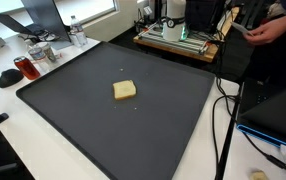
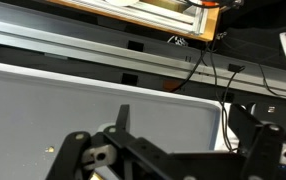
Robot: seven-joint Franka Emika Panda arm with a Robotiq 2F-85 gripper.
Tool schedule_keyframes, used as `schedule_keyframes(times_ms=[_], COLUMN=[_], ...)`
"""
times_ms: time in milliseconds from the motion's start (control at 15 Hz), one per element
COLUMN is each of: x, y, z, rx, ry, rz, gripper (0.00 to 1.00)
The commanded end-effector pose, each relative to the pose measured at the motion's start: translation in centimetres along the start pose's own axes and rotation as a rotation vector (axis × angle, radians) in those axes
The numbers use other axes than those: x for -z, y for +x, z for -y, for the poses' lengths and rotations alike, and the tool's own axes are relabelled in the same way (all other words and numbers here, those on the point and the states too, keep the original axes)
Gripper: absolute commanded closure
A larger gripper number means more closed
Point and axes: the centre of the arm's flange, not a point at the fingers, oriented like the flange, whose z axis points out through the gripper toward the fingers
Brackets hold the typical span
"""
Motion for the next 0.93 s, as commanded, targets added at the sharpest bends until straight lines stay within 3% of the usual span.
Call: schedule_keyframes(times_ms=[0,333,733,867], x=[1.5,2.9,4.2,4.6], y=[-0.5,-0.7,-1.0,-1.1], z=[4.5,9.1,10.2,10.2], rx=[0.097,0.228,0.354,0.377], ry=[0.028,0.031,0.049,0.049], rz=[-0.040,-0.041,-0.024,-0.023], gripper=[0.00,0.00,0.00,0.18])
